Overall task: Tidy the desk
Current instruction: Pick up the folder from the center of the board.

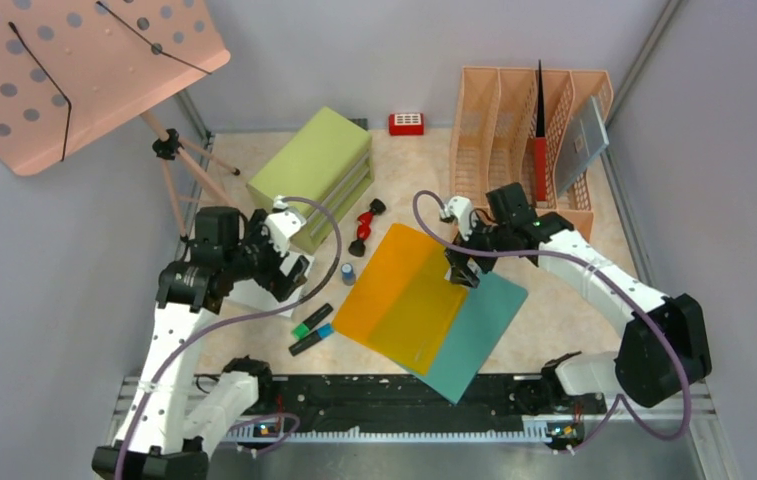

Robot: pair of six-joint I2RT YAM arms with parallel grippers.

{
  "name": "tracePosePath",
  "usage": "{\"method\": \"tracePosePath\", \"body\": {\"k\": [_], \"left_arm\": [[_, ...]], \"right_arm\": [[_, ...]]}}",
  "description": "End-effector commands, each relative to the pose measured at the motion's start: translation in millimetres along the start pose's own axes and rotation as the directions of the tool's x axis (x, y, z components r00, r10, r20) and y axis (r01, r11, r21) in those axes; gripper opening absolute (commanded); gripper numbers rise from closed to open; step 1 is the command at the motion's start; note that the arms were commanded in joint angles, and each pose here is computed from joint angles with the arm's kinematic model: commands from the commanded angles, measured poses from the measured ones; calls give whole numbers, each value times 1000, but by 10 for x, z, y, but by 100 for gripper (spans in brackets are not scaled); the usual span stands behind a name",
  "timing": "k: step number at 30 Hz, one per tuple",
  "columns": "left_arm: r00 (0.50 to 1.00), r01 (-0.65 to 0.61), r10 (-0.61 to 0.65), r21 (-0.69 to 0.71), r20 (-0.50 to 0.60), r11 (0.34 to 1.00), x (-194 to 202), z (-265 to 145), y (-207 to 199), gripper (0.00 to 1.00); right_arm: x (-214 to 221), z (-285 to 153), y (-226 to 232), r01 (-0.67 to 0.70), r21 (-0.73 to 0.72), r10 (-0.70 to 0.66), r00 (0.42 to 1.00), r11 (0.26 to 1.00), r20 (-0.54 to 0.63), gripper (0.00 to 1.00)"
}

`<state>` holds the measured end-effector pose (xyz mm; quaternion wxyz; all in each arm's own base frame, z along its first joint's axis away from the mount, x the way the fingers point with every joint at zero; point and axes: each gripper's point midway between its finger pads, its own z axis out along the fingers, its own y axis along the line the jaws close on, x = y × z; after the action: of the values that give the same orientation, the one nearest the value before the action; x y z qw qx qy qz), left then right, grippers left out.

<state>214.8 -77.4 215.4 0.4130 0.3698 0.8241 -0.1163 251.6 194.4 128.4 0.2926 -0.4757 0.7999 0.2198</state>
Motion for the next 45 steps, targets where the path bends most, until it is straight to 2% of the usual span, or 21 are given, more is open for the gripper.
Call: {"method": "tracePosePath", "body": {"k": [1,5,8,14,20,28,32,38,45], "left_arm": [[989,-146,144,53,42,988,-297,31,-140,99],[965,-261,261,87,12,961,-322,197,-381,99],[929,-369,370,103,2,924,-300,376,-600,99],[858,-511,512,167,37,843,-266,751,-1050,98],[758,-646,649,221,72,730,-116,1028,-1475,98],[662,-740,743,241,95,628,310,1346,-1844,98],[634,-764,764,244,117,597,409,1444,-1950,98],[556,-822,824,211,105,528,502,1552,-1971,98],[544,-830,833,213,99,516,603,1635,-2008,98]], "right_arm": [[138,-31,-147,-89,16,89,996,996,0,83],[293,14,-268,-174,42,176,984,984,-38,83],[381,1,-408,-217,84,222,974,973,-48,82],[535,-21,-585,-347,79,350,936,935,-33,83],[649,27,-675,-364,108,370,928,925,-49,83],[735,224,-797,-360,91,366,928,929,-69,82],[751,308,-848,-344,80,349,935,936,-67,82],[742,395,-882,-314,60,317,947,948,-47,81],[755,494,-863,-252,5,252,967,968,-34,80]]}}
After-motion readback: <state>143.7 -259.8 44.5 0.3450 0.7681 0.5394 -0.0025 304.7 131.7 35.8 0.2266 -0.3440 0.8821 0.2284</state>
